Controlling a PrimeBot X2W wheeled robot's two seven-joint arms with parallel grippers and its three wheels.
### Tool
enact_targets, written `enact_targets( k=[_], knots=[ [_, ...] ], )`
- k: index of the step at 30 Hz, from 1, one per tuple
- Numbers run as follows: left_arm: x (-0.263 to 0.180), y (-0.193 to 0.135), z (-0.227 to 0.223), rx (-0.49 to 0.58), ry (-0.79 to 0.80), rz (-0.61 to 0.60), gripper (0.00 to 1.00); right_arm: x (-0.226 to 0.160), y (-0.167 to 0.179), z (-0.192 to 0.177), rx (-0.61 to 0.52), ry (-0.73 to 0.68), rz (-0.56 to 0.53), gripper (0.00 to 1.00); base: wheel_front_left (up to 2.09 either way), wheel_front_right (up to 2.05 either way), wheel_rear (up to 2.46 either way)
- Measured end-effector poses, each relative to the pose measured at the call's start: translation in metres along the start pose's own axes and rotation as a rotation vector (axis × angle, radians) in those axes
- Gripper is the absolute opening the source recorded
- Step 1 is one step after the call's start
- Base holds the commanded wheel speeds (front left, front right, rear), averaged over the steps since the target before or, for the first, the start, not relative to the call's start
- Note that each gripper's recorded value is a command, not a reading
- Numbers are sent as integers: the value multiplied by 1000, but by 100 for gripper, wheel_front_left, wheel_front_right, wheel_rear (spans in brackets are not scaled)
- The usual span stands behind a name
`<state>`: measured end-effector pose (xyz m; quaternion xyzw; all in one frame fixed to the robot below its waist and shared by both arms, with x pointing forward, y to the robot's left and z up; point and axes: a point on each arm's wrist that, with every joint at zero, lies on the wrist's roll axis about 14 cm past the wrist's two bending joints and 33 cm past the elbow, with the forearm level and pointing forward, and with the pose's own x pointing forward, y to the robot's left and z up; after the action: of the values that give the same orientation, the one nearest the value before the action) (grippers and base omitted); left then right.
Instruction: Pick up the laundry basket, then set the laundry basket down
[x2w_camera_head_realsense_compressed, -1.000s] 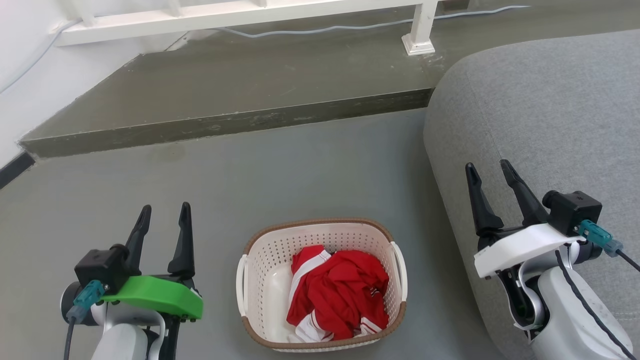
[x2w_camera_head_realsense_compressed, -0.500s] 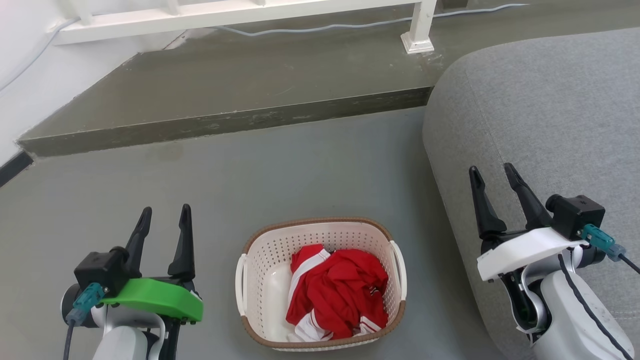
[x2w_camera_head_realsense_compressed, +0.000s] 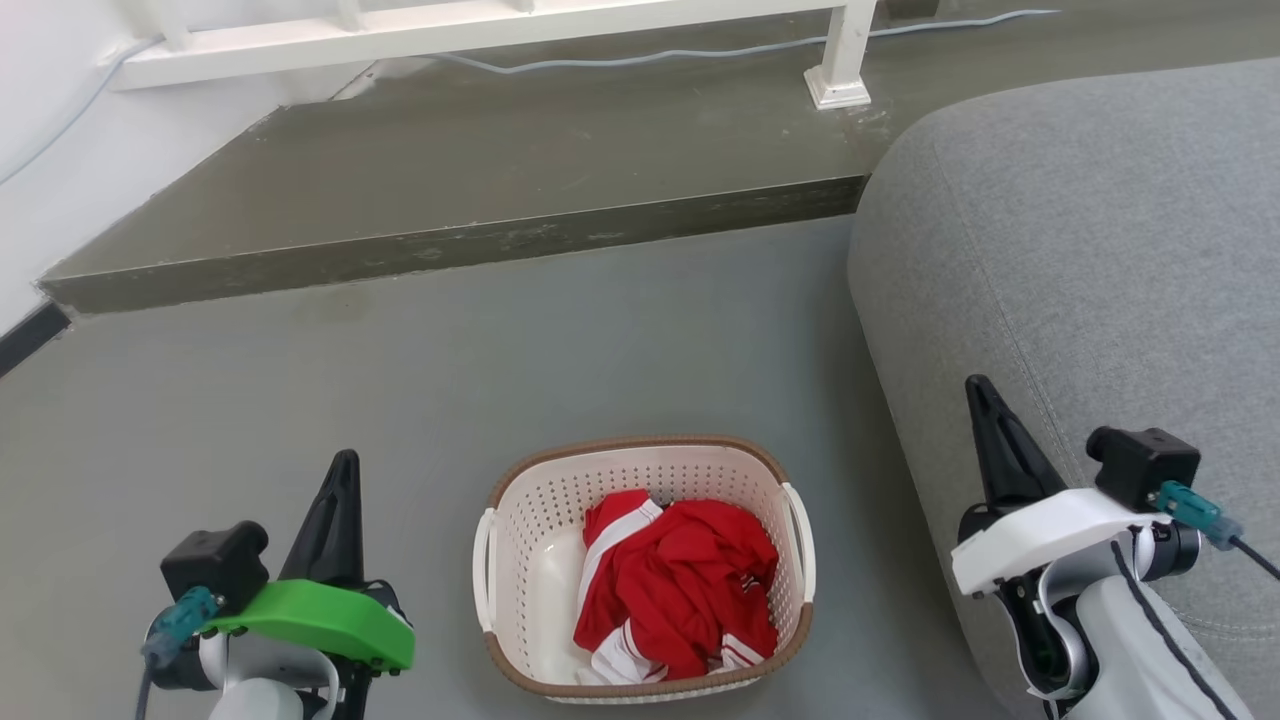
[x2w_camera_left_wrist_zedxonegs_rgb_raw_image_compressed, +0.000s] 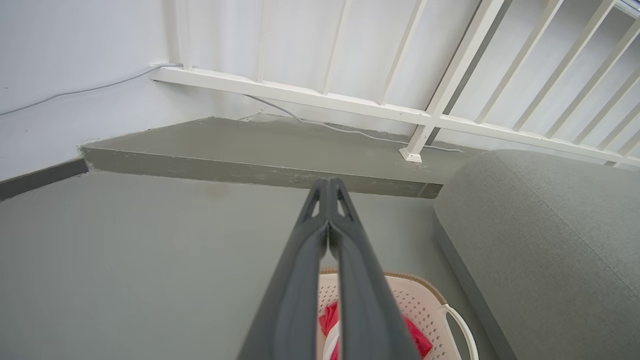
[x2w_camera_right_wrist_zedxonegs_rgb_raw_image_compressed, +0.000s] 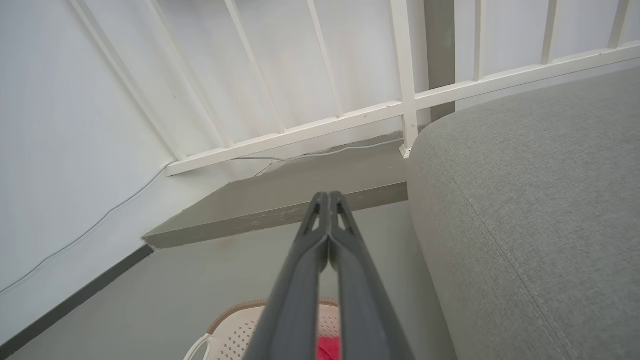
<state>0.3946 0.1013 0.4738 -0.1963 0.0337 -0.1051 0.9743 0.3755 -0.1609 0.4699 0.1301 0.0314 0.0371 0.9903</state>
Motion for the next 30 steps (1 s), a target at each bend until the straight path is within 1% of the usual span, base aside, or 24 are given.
enact_targets(
  k=[10, 30],
  knots=[
    [-4, 14, 1, -146, 13, 64, 0, 2, -8, 2, 162, 10, -47, 0, 0, 0, 0],
    [-10, 33, 6, -374, 11, 135, 0, 4, -18, 5, 430, 17, -100, 0, 0, 0, 0]
  ],
)
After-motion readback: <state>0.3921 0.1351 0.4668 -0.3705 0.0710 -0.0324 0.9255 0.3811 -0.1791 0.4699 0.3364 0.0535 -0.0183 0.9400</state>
